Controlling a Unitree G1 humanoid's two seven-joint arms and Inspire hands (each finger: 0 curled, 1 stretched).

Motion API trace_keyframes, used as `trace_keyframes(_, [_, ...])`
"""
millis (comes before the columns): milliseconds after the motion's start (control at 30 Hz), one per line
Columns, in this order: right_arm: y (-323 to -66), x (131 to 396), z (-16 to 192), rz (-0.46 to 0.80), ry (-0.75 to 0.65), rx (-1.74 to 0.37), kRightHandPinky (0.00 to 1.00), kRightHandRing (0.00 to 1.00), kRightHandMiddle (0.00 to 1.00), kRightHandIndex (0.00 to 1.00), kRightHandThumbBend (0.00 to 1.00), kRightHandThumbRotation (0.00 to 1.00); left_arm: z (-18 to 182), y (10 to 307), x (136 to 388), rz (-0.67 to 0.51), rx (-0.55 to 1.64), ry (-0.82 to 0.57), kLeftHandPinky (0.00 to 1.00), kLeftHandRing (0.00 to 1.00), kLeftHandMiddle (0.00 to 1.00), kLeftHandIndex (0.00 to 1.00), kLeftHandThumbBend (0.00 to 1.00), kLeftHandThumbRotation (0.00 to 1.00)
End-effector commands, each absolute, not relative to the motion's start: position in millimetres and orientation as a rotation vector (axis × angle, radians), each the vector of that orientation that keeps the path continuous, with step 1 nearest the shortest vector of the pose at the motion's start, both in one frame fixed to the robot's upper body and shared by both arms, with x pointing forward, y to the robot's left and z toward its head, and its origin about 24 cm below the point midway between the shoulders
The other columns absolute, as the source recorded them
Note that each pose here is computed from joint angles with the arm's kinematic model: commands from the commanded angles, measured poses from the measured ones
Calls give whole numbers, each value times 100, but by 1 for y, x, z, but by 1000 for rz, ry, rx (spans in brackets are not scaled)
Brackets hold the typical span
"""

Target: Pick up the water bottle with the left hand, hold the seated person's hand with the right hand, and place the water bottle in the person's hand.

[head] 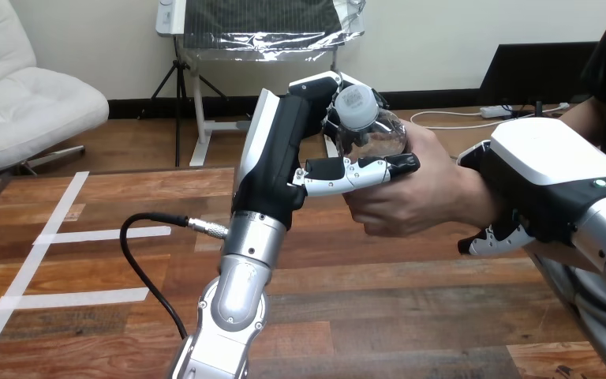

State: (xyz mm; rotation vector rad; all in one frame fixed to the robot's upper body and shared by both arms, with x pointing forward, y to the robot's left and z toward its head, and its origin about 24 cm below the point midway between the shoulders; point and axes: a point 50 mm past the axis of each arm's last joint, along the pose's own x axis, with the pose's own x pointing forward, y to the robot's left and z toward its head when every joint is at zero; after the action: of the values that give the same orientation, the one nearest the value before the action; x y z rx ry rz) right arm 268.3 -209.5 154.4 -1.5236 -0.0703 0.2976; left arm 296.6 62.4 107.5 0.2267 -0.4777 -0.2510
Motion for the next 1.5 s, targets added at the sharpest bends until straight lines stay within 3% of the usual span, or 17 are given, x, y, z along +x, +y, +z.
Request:
trace_keyframes(0, [-207, 272, 174, 236, -157, -1539, 40, 48, 56, 55, 72, 0, 132, 50, 293, -343, 251, -564, 44, 51, 55, 54, 72, 1])
trace_keyframes(100, [-208, 272, 174, 236, -152, -1558, 44, 53, 61, 58, 74, 0, 132, 50, 293, -376, 272, -537, 51, 59, 63, 62, 74, 2])
trace_keyframes(133, [-208, 272, 174, 237, -151, -1562, 47, 56, 64, 61, 76, 0, 132, 50, 293, -384, 275, -531, 57, 67, 71, 70, 76, 8])
trace_keyframes(267, [-208, 272, 174, 230, -152, -1569, 51, 61, 67, 64, 79, 0, 132, 50, 292, -426, 308, -499, 71, 80, 84, 83, 82, 20])
trace_keyframes(300, [-208, 272, 174, 229, -152, -1571, 53, 63, 69, 66, 80, 0, 132, 50, 292, -432, 316, -495, 79, 87, 90, 89, 85, 27])
trace_keyframes(533, [-209, 271, 174, 225, -163, -1587, 58, 68, 73, 70, 83, 0, 133, 51, 291, -463, 346, -484, 95, 97, 98, 98, 92, 41])
trace_keyframes(900, [-210, 270, 174, 214, -161, -1589, 66, 78, 82, 78, 85, 0, 133, 52, 291, -488, 328, -475, 100, 100, 100, 100, 99, 55])
trace_keyframes(1467, [-210, 269, 174, 209, -152, -1578, 71, 83, 85, 82, 83, 0, 133, 53, 292, -469, 316, -493, 100, 100, 100, 100, 100, 65])
